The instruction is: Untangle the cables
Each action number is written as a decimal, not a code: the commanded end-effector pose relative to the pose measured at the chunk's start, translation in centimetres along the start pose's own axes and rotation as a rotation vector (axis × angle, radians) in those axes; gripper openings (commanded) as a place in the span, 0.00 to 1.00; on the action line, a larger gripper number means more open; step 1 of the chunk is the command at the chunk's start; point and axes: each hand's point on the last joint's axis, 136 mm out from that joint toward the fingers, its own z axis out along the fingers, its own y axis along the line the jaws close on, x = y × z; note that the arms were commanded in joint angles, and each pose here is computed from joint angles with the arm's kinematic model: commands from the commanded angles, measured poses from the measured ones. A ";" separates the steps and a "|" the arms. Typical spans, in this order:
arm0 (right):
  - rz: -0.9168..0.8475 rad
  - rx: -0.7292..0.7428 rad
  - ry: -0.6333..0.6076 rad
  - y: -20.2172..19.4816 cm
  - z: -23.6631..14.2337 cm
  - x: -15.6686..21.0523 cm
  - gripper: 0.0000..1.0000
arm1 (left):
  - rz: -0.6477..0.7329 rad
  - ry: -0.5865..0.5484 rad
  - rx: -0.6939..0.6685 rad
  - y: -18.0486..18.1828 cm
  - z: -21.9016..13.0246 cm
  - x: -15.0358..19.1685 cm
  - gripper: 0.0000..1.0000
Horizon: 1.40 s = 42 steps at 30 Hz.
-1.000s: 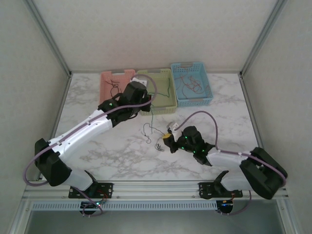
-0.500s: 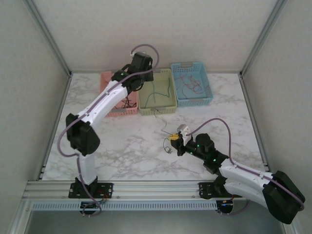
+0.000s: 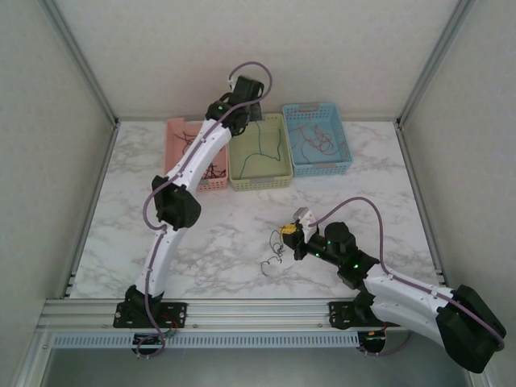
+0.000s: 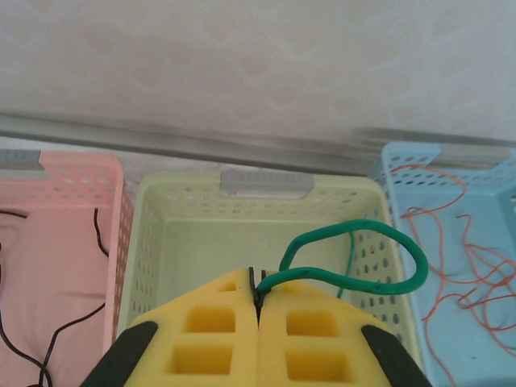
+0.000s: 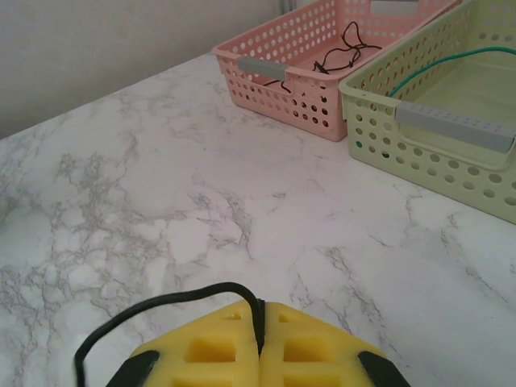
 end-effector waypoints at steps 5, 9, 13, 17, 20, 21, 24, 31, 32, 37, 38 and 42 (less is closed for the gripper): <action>-0.001 -0.003 0.017 0.0 0.2 0.4 0.00 | -0.016 0.125 0.023 0.7 4.6 4.3 0.22; 0.000 0.001 0.020 0.0 0.2 0.5 0.00 | -0.012 0.149 0.037 0.7 4.9 4.9 0.47; 0.006 0.005 0.030 -0.1 0.4 0.6 0.00 | -0.002 0.125 0.074 0.1 3.0 3.1 0.58; 0.019 0.015 0.035 -0.3 0.5 0.3 0.00 | 0.002 0.077 0.130 -0.4 -1.5 -0.4 0.59; 0.026 0.030 0.014 -0.4 0.3 -1.1 0.00 | -0.010 0.063 0.165 -0.2 -5.5 -2.1 0.59; 0.024 0.036 0.003 -0.4 0.2 -1.9 0.00 | -0.014 0.055 0.180 -0.1 -7.0 -2.4 0.59; 0.020 0.046 -0.036 -0.3 -0.2 -5.0 0.00 | -0.056 -0.010 0.243 1.0 -11.6 -2.8 0.61; 0.058 0.055 -0.084 -0.3 0.8 -12.4 0.00 | -0.117 -0.055 0.232 7.2 -20.5 1.4 0.65; 0.065 0.050 -0.085 -0.2 1.3 -13.5 0.00 | -0.120 -0.058 0.212 8.4 -21.5 2.2 0.66; 0.074 0.018 -0.079 -0.1 5.1 -19.1 0.00 | -0.130 -0.098 0.140 13.9 -27.0 5.4 0.71; 0.078 0.012 -0.072 -0.2 6.2 -20.3 0.00 | -0.127 -0.085 0.126 14.7 -27.6 6.4 0.71; 0.107 -0.015 -0.063 -0.6 11.0 -23.1 0.00 | -0.128 -0.052 0.072 18.0 -29.8 10.0 0.72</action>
